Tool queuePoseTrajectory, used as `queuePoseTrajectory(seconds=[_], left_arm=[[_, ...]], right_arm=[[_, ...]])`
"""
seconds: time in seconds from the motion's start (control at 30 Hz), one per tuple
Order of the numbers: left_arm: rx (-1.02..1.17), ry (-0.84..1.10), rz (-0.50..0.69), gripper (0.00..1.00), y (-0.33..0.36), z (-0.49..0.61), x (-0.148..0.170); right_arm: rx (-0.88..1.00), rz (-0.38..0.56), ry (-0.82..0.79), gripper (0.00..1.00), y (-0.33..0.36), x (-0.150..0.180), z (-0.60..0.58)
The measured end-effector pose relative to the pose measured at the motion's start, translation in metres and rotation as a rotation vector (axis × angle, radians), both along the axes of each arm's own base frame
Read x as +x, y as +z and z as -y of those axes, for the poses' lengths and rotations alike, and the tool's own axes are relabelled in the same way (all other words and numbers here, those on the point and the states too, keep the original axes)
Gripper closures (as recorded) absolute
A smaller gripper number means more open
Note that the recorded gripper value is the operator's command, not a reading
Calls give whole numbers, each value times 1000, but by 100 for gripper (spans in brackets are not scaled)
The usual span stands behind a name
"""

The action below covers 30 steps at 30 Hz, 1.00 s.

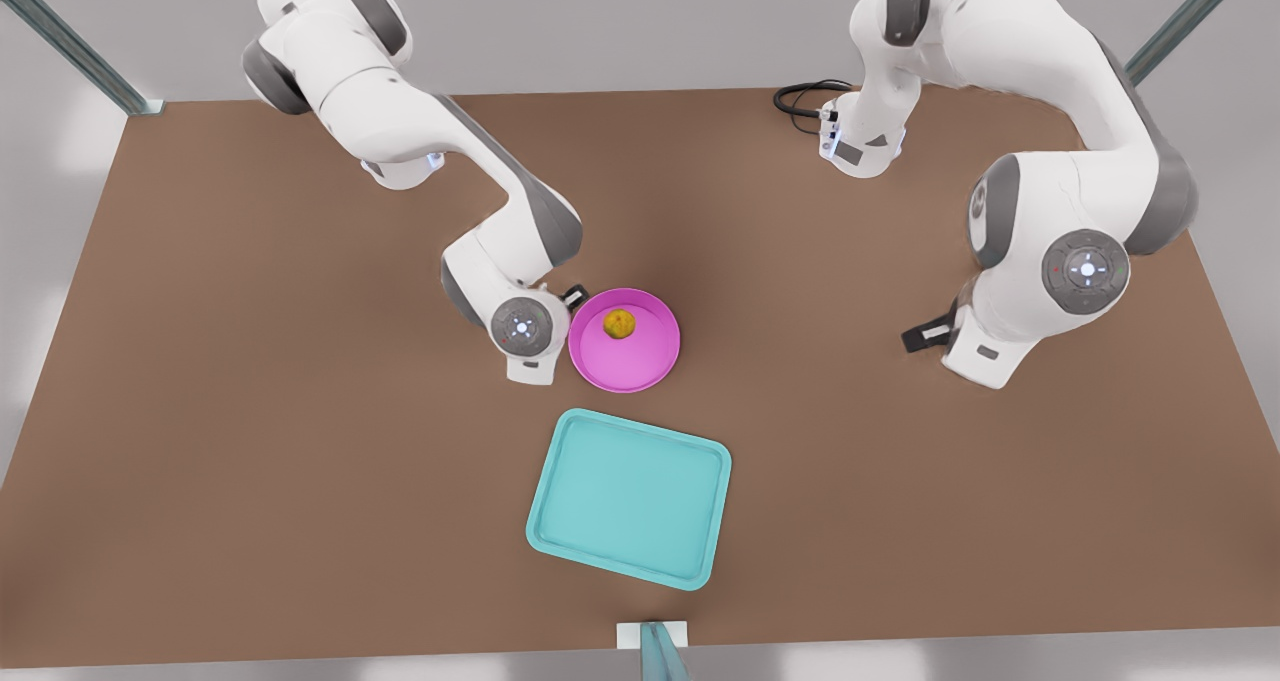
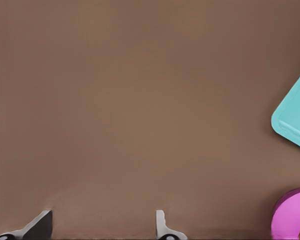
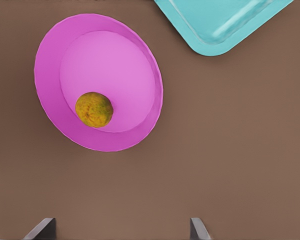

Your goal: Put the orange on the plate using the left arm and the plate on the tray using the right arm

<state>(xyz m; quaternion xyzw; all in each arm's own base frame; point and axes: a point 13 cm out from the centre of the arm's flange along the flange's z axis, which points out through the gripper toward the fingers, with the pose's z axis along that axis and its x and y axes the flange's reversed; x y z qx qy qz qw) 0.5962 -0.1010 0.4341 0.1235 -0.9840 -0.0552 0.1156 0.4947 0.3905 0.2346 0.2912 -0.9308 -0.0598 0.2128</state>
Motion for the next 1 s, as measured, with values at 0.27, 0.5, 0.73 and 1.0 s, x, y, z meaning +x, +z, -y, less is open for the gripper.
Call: queuePoseTrajectory(seconds=[0.27,0.5,0.73,1.0], left_arm=[[-145,-134,-38,0,-1,-35,-34],[-172,-191,-17,0,-8,-34,-16],[-176,-204,-15,0,-5,-53,-15],[-174,-199,-46,0,-2,-75,-24]], right_arm=[[136,-13,-315,0,-137,-22,-16],[171,52,-455,0,-173,-12,-13],[181,83,-501,0,-179,-3,-14],[167,74,-508,0,-186,-12,-15]])
